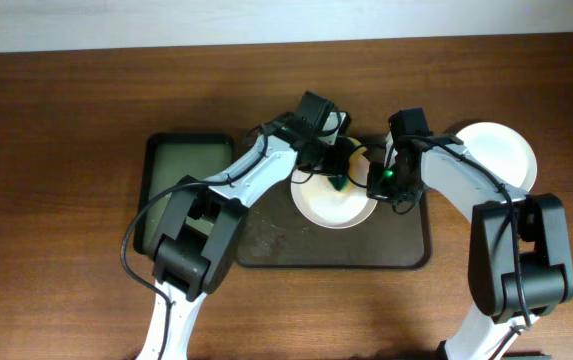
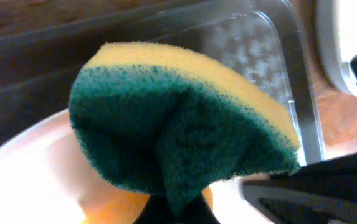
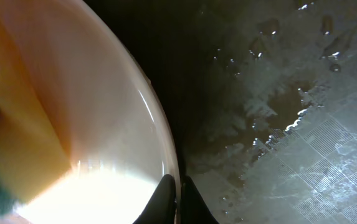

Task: Clean dirty plates on tray and stack at the side
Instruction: 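Scrub the pinkish plate with the sponge while right gripper holds rim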

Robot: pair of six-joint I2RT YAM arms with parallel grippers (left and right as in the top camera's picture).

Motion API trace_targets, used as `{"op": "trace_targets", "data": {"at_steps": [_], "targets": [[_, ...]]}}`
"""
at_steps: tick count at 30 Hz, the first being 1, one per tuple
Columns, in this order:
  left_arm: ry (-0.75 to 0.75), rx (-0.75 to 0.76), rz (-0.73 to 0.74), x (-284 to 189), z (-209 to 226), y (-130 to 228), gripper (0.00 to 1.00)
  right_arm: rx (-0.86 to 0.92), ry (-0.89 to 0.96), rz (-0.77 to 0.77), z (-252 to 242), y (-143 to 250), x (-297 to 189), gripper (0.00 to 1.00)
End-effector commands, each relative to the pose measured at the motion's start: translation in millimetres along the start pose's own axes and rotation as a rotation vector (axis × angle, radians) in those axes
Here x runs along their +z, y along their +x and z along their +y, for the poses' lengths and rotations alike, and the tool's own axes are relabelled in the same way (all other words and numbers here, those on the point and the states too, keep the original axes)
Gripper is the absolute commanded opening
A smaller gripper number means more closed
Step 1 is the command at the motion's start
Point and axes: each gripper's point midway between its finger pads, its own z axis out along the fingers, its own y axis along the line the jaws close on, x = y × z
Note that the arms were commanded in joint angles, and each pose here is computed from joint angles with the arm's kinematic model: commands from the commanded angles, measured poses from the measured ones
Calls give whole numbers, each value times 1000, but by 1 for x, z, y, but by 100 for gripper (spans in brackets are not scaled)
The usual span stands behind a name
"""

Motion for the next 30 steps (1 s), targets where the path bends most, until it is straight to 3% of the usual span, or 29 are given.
{"op": "trace_targets", "data": {"at_steps": [1, 4, 11, 19, 22, 24, 30], "targets": [[8, -3, -34, -31, -17, -31, 0, -42, -11, 29, 3, 7, 7, 4], [-100, -37, -3, -54, -6, -30, 0, -44, -11, 29, 3, 7, 7, 4], [-433, -81, 208, -62, 41, 40, 0, -44, -12, 31, 3, 7, 7, 4], [-384, -22, 195, -16, 37, 65, 0, -43, -11, 32, 3, 8, 7, 4], [-238, -20, 174, -10, 11, 55, 0, -43, -11, 31, 3, 7, 7, 4], [-155, 2, 100, -17, -10, 27, 0, -43, -11, 32, 3, 7, 7, 4], [-103, 36, -110, -74, -34, -47, 0, -43, -11, 32, 3, 7, 7, 4]]}}
